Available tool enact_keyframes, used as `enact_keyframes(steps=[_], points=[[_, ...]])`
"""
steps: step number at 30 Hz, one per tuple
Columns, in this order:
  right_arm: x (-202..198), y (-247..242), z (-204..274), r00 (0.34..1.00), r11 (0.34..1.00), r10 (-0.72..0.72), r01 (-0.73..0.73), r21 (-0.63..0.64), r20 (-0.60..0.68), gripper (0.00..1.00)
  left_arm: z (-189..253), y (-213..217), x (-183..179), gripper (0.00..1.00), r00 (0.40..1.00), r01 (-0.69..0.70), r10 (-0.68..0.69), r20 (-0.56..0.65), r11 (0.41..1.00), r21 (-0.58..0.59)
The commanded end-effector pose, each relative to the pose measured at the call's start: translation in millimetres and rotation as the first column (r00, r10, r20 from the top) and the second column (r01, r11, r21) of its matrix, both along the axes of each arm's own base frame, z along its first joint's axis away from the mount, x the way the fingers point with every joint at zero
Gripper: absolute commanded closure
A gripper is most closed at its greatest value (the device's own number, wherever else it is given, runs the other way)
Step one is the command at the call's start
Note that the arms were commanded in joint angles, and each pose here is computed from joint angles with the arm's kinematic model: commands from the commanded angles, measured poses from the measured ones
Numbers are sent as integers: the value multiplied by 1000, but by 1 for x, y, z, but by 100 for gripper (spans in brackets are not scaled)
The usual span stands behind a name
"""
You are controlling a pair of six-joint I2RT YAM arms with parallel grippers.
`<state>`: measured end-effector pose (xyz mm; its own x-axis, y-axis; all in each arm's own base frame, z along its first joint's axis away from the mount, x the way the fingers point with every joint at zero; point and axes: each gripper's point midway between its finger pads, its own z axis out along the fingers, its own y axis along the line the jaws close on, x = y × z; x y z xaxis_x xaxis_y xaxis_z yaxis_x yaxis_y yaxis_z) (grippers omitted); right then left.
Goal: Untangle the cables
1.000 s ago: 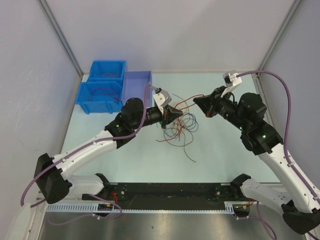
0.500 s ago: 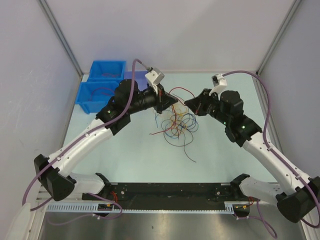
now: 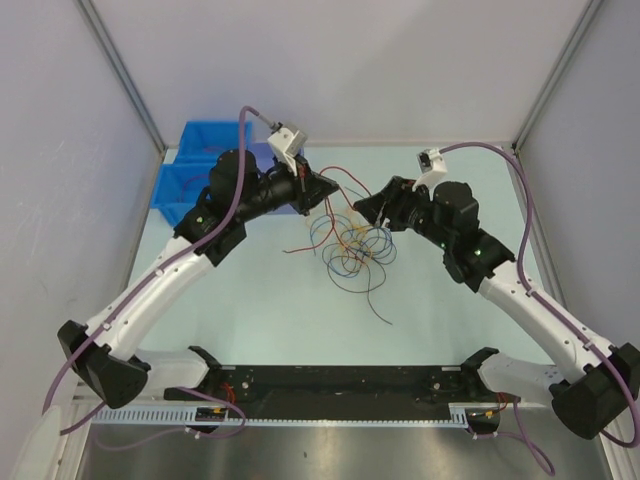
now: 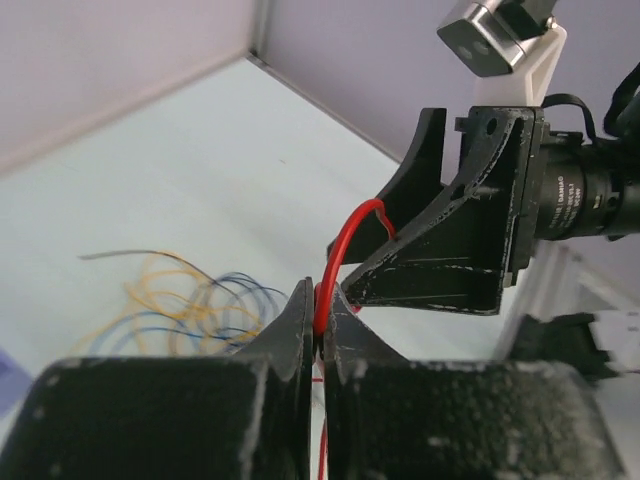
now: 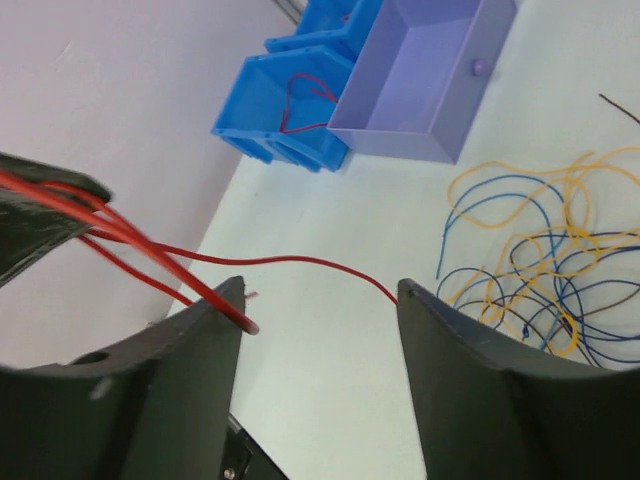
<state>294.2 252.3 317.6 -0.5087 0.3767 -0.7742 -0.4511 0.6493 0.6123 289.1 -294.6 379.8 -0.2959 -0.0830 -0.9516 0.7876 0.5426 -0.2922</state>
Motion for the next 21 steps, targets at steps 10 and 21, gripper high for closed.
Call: enact_keyframes(steps=[10, 21], points=[[14, -13, -120, 935, 980, -143, 88, -176, -326, 26, 63, 25, -11, 100, 934, -90, 116, 338, 992, -91], [19, 3, -181, 819, 985, -156, 88, -147, -552, 30, 56, 31, -10, 100, 931, -118, 133, 340, 991, -65]])
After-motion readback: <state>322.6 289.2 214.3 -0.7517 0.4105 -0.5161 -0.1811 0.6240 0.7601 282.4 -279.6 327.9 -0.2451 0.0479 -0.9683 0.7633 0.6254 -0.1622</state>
